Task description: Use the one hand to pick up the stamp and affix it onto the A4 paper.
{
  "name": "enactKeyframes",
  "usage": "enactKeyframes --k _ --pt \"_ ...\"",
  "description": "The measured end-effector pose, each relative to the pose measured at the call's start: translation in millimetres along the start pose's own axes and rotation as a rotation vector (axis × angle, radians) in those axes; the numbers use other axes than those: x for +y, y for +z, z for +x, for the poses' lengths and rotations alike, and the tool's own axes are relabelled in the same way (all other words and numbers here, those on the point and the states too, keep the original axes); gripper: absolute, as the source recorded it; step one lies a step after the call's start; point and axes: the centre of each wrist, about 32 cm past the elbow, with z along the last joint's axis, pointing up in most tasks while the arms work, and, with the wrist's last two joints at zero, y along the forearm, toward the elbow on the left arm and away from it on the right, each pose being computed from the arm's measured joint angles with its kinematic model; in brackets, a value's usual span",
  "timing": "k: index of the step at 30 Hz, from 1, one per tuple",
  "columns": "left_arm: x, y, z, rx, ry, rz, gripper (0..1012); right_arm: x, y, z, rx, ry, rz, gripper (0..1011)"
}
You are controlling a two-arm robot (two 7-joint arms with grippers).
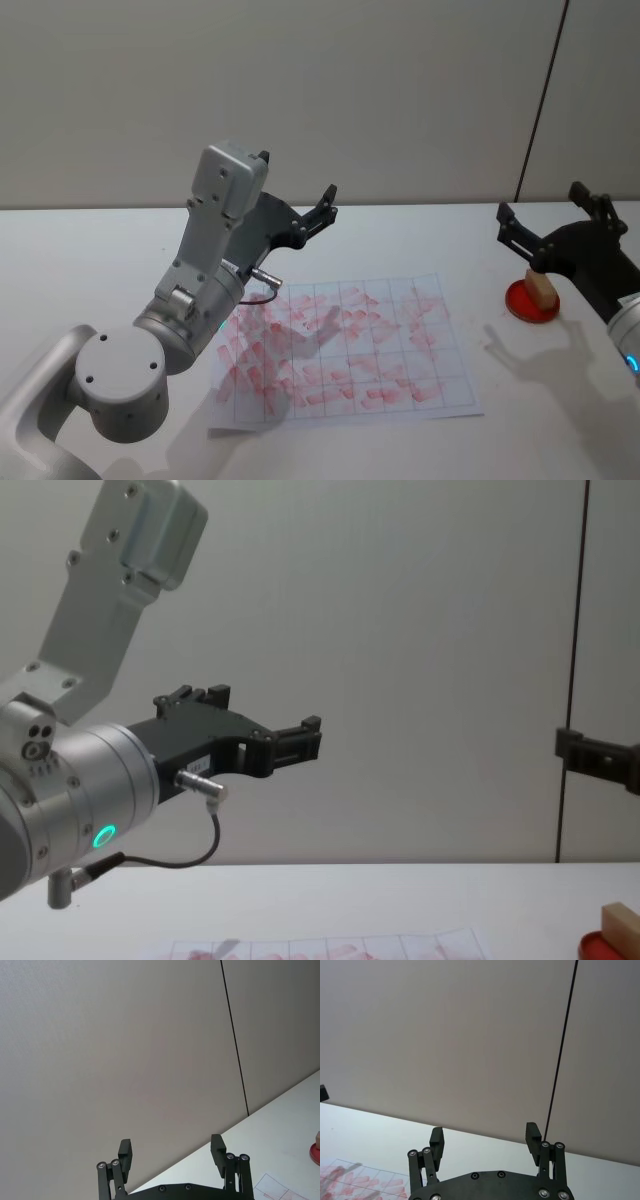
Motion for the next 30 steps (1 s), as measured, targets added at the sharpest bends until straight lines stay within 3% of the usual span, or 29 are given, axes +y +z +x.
enactKeyframes --k 18,30 --pt "0.0 0.0 0.0 0.0 0.0 0.0 1001 5.7 -17.4 31.5 -0.005 -0.063 -0.154 1001" --pt "0.0 0.0 0.0 0.0 0.0 0.0 1001 9.8 -32.4 35.2 -0.01 -0.078 -0.244 1001"
